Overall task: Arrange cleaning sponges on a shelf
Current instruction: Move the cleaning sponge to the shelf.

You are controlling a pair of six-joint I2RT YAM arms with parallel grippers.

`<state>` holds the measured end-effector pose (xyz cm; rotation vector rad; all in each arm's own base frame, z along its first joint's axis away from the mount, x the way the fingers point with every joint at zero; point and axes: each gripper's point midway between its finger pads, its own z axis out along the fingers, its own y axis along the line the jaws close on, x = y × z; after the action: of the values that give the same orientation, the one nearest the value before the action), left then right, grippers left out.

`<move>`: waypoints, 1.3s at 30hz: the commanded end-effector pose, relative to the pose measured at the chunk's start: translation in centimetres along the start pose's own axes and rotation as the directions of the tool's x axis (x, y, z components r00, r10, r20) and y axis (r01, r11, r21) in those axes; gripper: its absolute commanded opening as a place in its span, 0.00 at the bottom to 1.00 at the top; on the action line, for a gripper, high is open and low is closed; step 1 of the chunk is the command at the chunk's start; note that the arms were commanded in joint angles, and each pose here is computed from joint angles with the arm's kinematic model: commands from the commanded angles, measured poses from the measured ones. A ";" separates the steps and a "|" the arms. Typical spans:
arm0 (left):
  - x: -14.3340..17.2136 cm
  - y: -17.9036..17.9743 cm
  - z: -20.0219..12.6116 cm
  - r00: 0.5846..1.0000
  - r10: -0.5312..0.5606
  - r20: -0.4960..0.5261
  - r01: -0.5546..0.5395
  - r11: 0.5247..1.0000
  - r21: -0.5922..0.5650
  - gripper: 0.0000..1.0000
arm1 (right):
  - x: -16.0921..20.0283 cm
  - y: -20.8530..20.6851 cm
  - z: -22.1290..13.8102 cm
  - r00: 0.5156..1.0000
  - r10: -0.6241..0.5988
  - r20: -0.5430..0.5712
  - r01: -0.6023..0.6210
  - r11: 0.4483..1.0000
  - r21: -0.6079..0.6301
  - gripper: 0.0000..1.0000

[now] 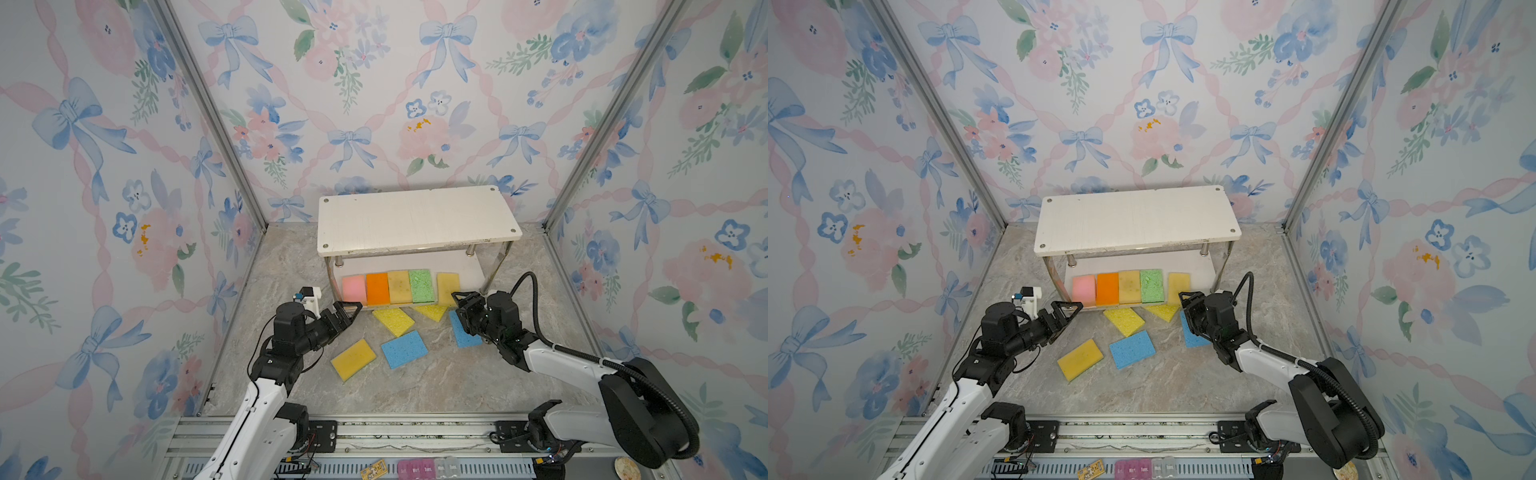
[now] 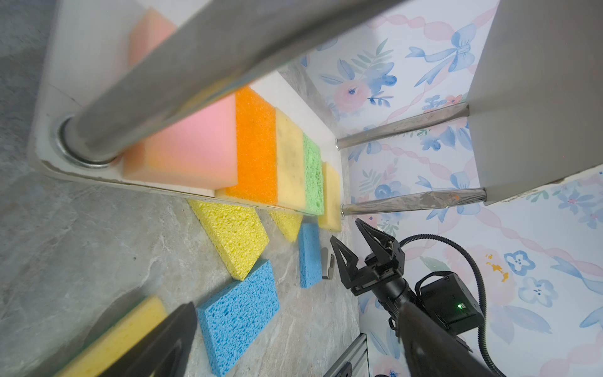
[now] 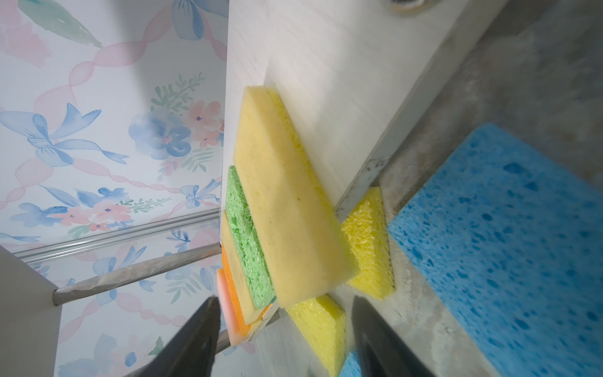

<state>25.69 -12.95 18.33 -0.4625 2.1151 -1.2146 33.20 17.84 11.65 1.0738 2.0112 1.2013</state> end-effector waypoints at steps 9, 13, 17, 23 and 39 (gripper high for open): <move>-0.1 -0.7 -0.3 0.999 0.032 -0.003 -0.032 0.999 0.024 0.98 | -1.6 1.7 0.5 0.999 -0.006 0.045 0.007 1.000 -0.030 0.67; -0.1 -0.7 -0.3 0.999 0.032 -0.003 -0.032 0.999 0.025 0.98 | -2.1 1.9 0.8 0.998 -0.011 0.055 0.013 0.999 -0.035 0.67; 0.1 -0.6 -0.3 1.000 0.029 -0.008 -0.029 0.999 0.025 0.98 | -2.5 2.5 0.9 0.997 -0.018 0.073 0.021 0.998 -0.052 0.66; 0.2 -0.5 -0.3 1.000 0.029 -0.008 -0.029 0.999 0.025 0.98 | -3.0 3.2 1.6 0.996 -0.017 0.084 0.024 0.996 -0.082 0.66; -0.3 -0.5 -0.2 1.000 0.029 0.001 -0.029 0.999 0.015 0.98 | -2.0 3.5 2.2 0.999 -0.002 0.037 0.005 0.996 -0.094 0.65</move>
<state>25.57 -13.05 18.45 -0.4541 2.1145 -1.2247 36.97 17.06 11.67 1.0935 1.9376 1.1790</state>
